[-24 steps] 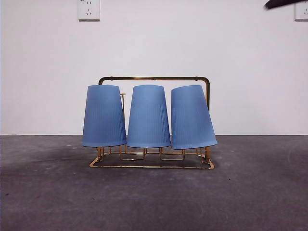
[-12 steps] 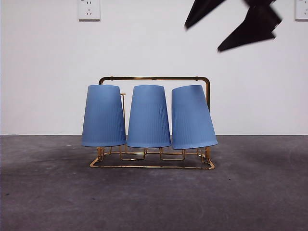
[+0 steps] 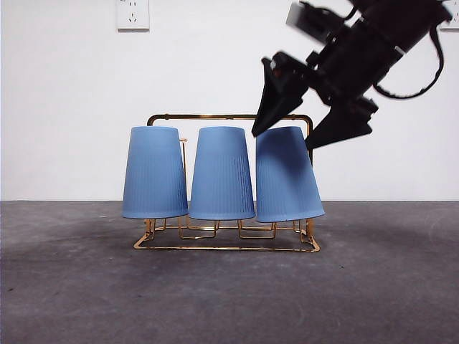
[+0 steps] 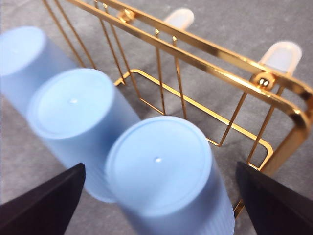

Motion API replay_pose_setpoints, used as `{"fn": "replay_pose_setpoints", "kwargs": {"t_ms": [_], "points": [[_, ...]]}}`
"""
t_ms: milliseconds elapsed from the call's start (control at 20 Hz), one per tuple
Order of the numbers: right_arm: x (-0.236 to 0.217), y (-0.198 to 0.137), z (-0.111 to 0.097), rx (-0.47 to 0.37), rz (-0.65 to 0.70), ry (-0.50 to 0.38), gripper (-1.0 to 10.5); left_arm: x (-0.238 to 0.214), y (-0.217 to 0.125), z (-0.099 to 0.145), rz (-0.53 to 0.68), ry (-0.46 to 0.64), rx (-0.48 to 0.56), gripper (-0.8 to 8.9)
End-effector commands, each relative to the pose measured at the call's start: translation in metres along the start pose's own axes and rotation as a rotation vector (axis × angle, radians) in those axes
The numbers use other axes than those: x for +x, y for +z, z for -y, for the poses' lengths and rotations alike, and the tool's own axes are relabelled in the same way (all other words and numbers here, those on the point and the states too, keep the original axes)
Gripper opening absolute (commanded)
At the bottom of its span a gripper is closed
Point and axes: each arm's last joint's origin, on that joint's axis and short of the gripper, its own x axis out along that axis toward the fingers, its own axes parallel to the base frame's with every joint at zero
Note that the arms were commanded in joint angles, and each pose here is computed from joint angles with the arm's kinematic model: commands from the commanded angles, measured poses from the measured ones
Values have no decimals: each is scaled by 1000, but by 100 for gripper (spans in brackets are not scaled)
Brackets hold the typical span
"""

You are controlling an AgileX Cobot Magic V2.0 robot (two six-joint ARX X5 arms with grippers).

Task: The left arm pick up the left cup on cup holder and place it on desk, then the right arm insert the right cup into the first cup, and then the left arm insert the mid cup into the first cup

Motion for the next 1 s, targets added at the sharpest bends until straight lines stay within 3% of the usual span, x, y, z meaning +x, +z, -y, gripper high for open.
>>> {"fn": "replay_pose_setpoints", "kwargs": {"t_ms": [50, 300, 700, 1000], "points": [[12, 0, 2, -3, -13, 1, 476, -2, 5, 3, 17, -12, 28, 531], [20, -5, 4, 18, -37, -1, 274, -2, 5, 3, 17, -12, 28, 531], [8, 4, 0, 8, 24, 10, 264, -2, 5, 4, 15, -18, 30, 531], [-33, 22, -13, -18, 128, 17, 264, -1, 5, 6, 10, -28, 35, 531]]}}
